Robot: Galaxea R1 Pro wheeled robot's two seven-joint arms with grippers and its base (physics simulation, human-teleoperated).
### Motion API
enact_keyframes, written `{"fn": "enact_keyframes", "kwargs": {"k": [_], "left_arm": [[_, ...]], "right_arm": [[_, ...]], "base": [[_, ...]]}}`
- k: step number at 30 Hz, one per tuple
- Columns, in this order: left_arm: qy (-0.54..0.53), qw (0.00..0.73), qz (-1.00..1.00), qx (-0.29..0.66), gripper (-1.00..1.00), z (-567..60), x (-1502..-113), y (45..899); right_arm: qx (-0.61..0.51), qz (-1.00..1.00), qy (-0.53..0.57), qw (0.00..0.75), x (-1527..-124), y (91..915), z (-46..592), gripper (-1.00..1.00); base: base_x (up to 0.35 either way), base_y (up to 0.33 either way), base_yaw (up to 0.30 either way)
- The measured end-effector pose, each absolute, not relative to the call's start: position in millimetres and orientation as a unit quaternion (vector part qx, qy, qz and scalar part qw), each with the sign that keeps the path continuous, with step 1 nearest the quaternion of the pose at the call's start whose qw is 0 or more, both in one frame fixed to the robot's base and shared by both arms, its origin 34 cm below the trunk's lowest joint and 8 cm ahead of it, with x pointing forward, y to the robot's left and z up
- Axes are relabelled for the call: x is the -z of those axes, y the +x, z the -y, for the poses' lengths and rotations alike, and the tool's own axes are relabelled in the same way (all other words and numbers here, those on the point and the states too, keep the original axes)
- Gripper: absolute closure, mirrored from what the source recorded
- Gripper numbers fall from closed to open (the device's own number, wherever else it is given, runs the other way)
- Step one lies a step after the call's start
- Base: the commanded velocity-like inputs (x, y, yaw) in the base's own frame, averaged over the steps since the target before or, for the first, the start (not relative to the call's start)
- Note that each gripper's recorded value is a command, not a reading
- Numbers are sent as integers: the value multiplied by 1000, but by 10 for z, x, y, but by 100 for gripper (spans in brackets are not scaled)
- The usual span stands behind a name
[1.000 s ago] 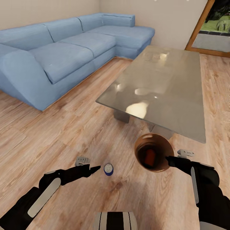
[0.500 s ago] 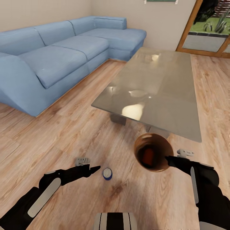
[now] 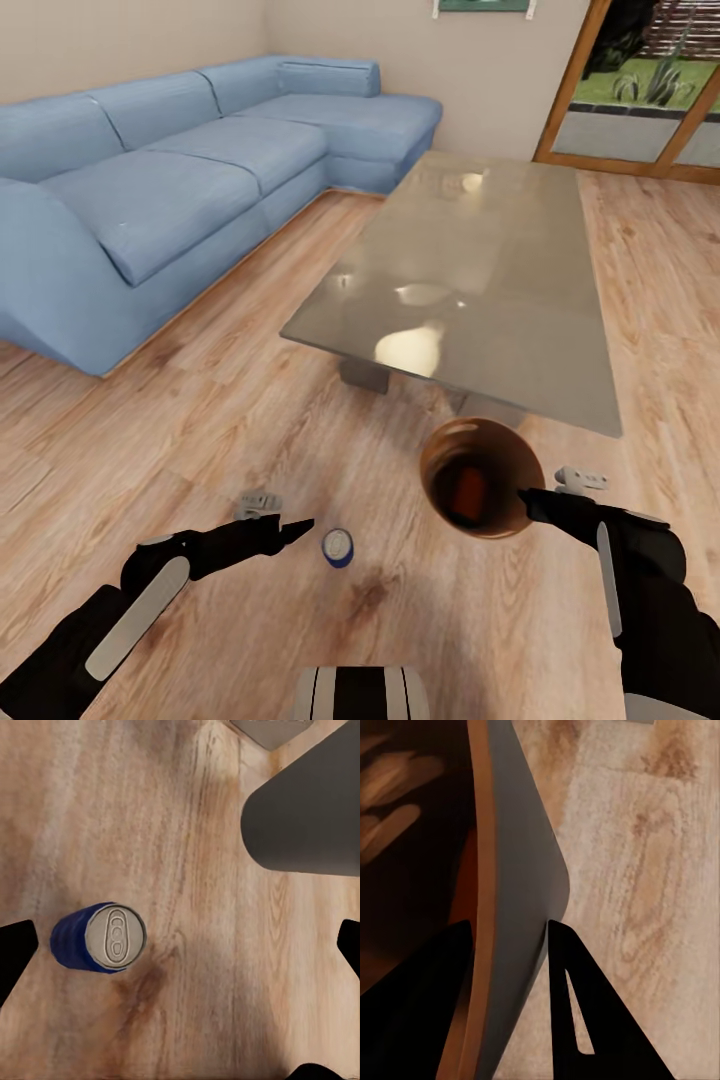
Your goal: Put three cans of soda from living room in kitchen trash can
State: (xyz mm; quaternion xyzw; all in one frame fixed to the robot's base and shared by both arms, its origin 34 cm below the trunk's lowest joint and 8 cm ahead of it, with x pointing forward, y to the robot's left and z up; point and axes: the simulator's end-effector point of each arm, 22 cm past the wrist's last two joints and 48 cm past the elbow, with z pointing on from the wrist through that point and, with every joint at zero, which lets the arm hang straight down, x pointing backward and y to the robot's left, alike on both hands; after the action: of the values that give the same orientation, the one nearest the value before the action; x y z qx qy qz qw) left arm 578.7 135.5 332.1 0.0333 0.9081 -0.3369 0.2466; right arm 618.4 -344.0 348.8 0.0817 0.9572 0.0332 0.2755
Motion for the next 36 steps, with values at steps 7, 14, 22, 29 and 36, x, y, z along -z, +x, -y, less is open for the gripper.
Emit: {"fn": "enact_keyframes", "kwargs": {"k": [7, 14, 22, 29, 36], "left_arm": [[34, 247, -908, 337, -100, -1358, -3323, 5787], [34, 247, -908, 336, -100, -1360, -3327, 5789], [35, 252, -907, 336, -100, -1363, -3374, 5807], [37, 256, -906, 336, -100, -1363, -3422, 5825], [37, 257, -906, 334, -100, -1374, -3430, 5829]], "right_arm": [[-34, -957, 82, 275, -3488, 6184, 3436, 100], [-37, -957, 82, 276, -3496, 6189, 3420, 100], [-36, -955, 82, 281, -3549, 6203, 3426, 100], [-35, -954, 82, 286, -3601, 6217, 3434, 100], [-42, -953, 83, 288, -3620, 6227, 3404, 100]], "base": [[0, 290, 0], [0, 89, -15], [0, 3, -80], [13, 30, -85], [78, 104, -15]]}}
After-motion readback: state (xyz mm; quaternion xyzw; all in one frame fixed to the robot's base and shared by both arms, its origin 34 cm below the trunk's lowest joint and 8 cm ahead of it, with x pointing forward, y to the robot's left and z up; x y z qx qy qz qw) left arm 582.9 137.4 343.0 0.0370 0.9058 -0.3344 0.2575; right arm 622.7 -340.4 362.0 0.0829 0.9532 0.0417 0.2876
